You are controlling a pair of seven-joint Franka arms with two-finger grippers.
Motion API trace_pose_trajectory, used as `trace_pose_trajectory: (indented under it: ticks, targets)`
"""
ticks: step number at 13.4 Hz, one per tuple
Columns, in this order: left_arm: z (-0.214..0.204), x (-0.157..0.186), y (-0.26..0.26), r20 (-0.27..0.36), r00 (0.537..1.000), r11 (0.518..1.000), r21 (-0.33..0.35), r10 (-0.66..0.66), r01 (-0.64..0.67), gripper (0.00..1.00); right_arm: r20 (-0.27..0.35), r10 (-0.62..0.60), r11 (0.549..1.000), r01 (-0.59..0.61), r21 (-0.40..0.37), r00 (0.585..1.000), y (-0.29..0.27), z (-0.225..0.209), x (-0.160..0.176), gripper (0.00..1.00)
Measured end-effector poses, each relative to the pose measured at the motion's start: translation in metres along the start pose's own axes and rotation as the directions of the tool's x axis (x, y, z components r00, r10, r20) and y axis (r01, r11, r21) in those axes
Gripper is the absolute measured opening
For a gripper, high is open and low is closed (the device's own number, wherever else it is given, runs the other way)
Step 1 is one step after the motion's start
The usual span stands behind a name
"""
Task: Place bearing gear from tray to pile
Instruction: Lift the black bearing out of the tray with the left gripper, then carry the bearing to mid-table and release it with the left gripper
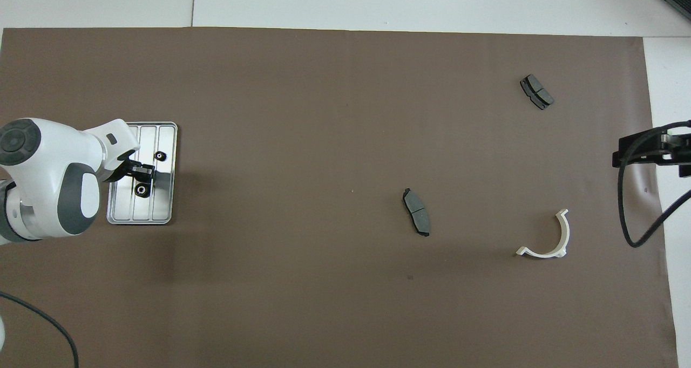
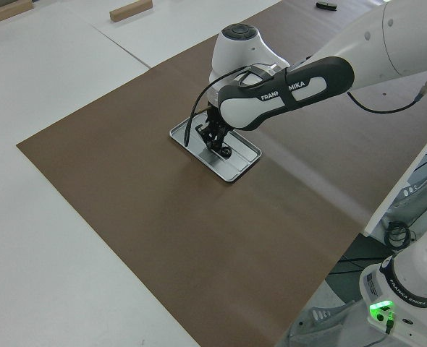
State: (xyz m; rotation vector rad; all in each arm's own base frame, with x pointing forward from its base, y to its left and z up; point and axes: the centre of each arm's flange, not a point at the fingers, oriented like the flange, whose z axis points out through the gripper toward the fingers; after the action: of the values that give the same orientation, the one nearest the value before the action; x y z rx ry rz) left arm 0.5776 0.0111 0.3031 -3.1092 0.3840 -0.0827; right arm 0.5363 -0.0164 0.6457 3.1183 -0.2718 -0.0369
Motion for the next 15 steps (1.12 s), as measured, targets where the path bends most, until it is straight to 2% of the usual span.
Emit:
trace_pose_trajectory:
  ticks: [5, 7, 11, 15]
  targets:
    - [-0.038, 0.026, -0.005, 0.028, 1.0, 1.0, -0.008, -0.01, 0.01, 0.36, 0.0, 0.0, 1.0, 0.0, 0.0, 1.0, 0.0, 0.0, 0.0, 1.0]
    - [-0.053, 0.039, 0.011, 0.037, 0.998, 0.999, -0.011, -0.051, 0.051, 0.36, 0.0, 0.0, 1.0, 0.0, 0.0, 1.0, 0.0, 0.0, 0.0, 1.0]
    - [-0.057, 0.058, 0.111, 0.059, 0.978, 0.98, -0.008, -0.2, 0.201, 0.36, 0.0, 0.0, 1.0, 0.0, 0.0, 1.0, 0.0, 0.0, 0.0, 1.0]
    - [-0.064, 0.06, 0.219, 0.06, 0.942, 0.943, -0.034, -0.329, 0.331, 0.36, 0.0, 0.0, 1.0, 0.0, 0.0, 1.0, 0.0, 0.0, 0.0, 1.0]
